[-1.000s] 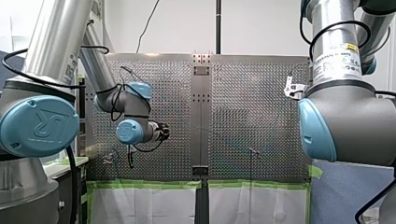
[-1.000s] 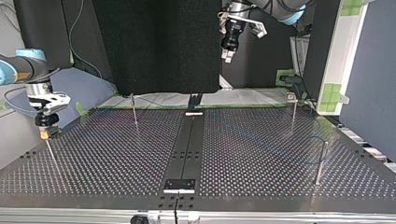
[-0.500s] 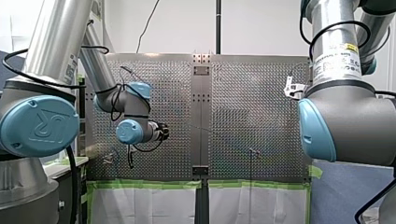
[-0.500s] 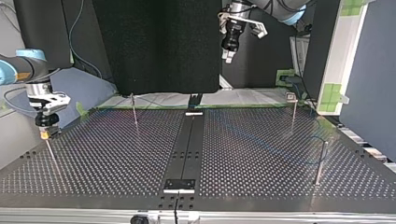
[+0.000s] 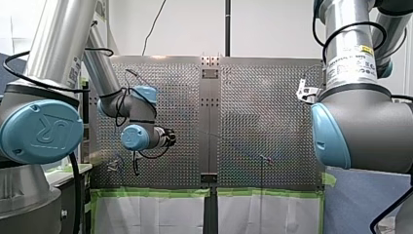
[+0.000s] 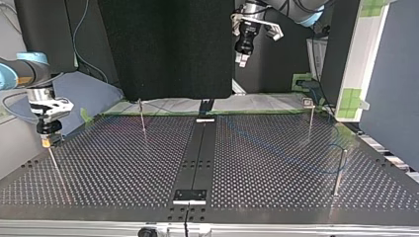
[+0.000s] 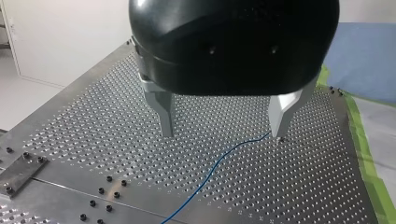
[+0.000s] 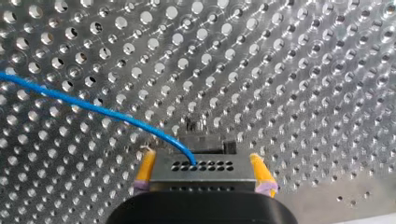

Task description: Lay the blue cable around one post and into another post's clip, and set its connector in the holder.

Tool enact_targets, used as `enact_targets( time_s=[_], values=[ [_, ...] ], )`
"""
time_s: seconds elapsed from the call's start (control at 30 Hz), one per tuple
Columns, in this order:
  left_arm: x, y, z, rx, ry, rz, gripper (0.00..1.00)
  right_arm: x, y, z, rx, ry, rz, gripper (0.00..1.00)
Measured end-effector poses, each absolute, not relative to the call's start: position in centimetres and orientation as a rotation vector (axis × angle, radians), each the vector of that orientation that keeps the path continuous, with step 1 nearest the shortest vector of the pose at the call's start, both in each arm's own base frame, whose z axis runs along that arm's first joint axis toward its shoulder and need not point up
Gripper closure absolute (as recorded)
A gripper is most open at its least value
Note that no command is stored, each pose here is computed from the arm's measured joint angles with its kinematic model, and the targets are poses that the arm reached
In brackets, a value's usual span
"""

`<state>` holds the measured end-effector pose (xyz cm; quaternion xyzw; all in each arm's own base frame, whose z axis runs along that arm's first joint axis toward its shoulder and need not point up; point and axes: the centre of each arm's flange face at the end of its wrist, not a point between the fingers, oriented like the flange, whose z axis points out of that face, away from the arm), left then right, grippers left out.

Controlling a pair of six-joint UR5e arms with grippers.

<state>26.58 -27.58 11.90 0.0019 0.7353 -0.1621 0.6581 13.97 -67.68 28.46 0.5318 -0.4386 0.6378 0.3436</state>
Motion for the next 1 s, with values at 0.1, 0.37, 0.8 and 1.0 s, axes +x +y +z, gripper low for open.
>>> enact_targets(
  time_s=[0.1, 0.37, 0.8, 1.0],
  values=[
    [26.58, -27.57, 11.9, 0.004, 1.665, -0.367, 0.0, 14.01, -67.56, 28.46, 1.408, -1.125, 1.669, 0.01],
    [26.59, -27.57, 11.9, 0.004, 1.665, -0.367, 0.0, 13.96, -67.56, 28.36, 1.408, -1.128, 1.668, 0.01],
    [26.58, -27.57, 11.89, 0.004, 1.666, -0.366, 0.0, 13.95, -67.56, 28.36, 1.408, -1.128, 1.668, 0.01],
    [26.57, -27.56, 11.89, 0.004, 1.666, -0.366, 0.0, 13.96, -67.56, 28.35, 1.408, -1.128, 1.668, 0.01]
  ],
)
